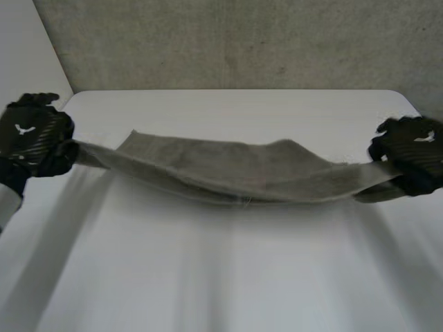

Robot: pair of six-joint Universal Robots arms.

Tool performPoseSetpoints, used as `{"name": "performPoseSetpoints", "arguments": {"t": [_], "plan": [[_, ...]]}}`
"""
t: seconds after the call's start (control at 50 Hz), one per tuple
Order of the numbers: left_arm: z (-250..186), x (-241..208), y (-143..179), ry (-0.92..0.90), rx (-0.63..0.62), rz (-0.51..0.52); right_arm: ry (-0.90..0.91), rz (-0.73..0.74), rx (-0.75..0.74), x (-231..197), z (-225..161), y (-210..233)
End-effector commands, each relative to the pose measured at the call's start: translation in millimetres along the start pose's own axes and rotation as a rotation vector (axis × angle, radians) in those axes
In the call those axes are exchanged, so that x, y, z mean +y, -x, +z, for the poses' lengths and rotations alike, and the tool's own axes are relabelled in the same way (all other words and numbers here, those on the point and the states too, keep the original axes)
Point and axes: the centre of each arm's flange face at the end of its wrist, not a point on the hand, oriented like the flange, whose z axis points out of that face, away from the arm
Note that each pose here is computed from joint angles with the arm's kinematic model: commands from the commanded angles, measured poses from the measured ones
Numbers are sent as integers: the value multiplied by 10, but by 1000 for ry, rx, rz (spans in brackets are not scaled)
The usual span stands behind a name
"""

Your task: Fold the towel.

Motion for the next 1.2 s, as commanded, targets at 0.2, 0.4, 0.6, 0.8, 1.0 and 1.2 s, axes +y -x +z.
{"name": "performPoseSetpoints", "arguments": {"t": [0.2, 0.4, 0.6, 0.8, 1.0, 1.2], "plan": [[227, 316, -70, 106, 96, -70, 114, 18, -73, 298, 614, -100], [682, 648, -125, 187, 96, -97, 181, -49, -43, 467, 912, -152], [982, 770, -175, 196, 122, -99, 170, -55, -82, 514, 1142, -39], [1138, 954, -235, 226, 121, -106, 187, -37, -63, 674, 1331, -42], [1302, 1044, -209, 224, 73, -91, 91, -15, 50, 684, 1530, -200], [1394, 1007, -210, 200, 59, -80, 55, -9, 66, 659, 1597, -245]]}}
